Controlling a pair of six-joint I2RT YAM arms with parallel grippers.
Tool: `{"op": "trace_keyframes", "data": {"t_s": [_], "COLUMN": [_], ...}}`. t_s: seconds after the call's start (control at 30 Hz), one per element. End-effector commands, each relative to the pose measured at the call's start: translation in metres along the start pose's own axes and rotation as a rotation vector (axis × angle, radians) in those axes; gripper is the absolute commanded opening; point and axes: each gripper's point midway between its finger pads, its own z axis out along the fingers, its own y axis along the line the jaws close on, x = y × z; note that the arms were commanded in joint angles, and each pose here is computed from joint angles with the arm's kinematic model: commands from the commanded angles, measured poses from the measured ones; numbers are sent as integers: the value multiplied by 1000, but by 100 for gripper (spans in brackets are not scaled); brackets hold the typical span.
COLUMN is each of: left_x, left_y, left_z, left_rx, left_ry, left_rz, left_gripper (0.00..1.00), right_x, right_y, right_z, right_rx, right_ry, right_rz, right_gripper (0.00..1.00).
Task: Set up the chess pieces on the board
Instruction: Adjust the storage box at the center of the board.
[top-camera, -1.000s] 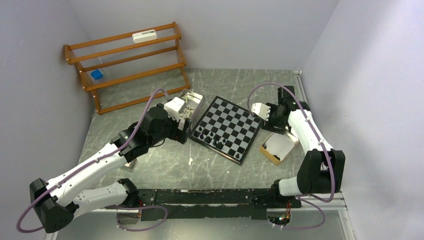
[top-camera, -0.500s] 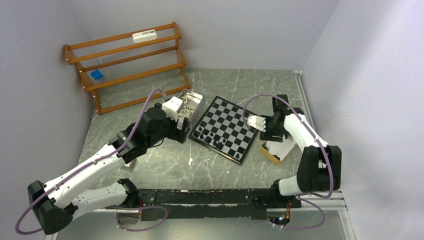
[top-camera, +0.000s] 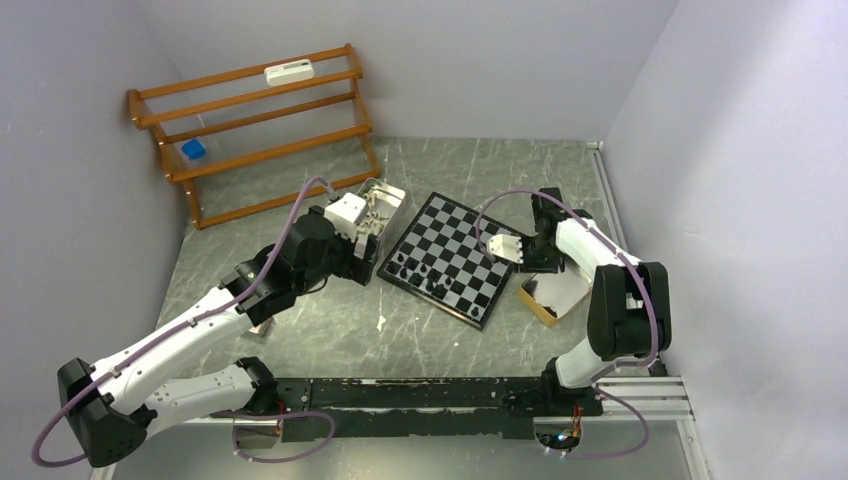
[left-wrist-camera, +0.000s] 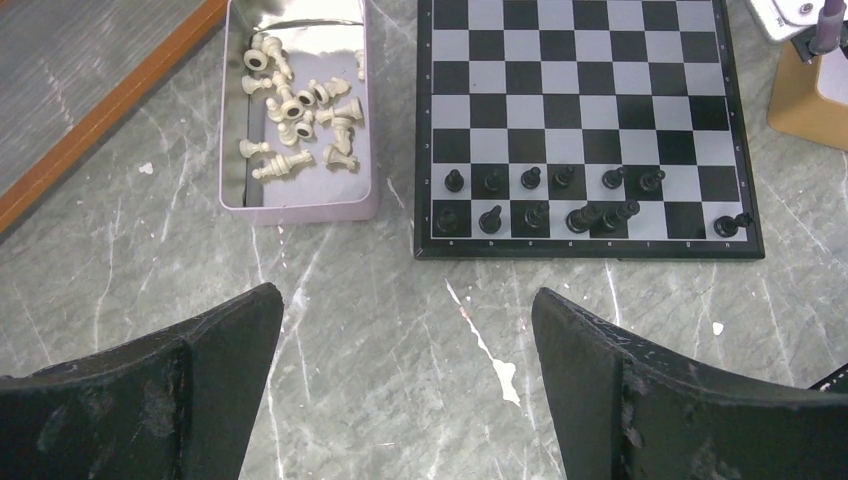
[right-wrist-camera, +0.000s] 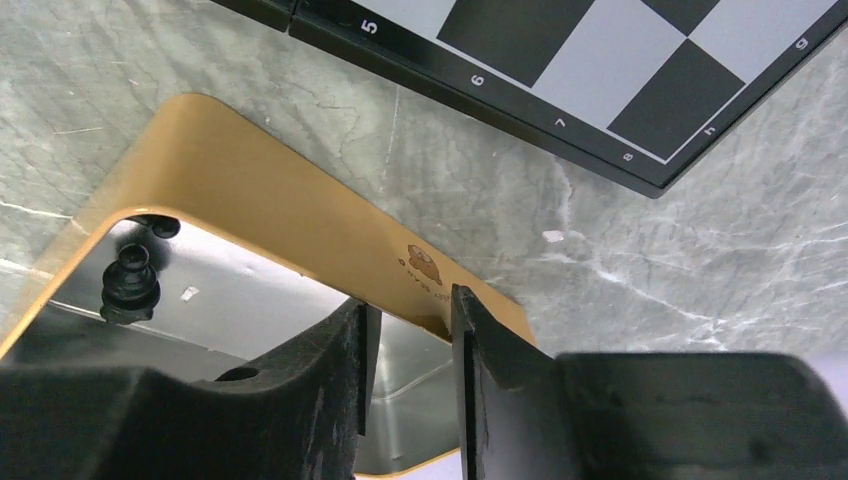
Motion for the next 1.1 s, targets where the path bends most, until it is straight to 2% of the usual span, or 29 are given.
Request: {"op": "trace_keyframes", "data": {"t_s": [0.0,0.13,0.23,0.3,0.37,0.53,0.7,0.93,1.07], "left_x": [3,5,5,5,4,4,3,0,-2], "left_y": [2,2,1,1,0,-1,0,-4,-6], "left_z": [1,1,1,1,0,-1,-3,-7,-9], "left_rx": [-15,-15,-14,-14,-13,-12,-15,0,6], "left_ry": [13,17,17,15,14,8,3,-12,-19], "left_rz": [23,25,28,28,29,32,32,33,35], "left_gripper": [100,100,100,100,100,100,100,100,100], "right_x": [1,10,16,20,24,30,60,71,77], "right_y": [-10,-6,-8,-13,-14,-14,-8,-14,-21], "right_z": [-3,-1,-5,-8,-11,-14,-21,-28,-30], "right_rx": [31,44,73,107,117,123,160,251,346], "right_ry": [15,50,56,51,56,66,137,118,66], "right_rz": [-24,-9,30,76,96,156,268,540,822], "right_gripper": [34,29,18,5,1,0,0,0,0]}}
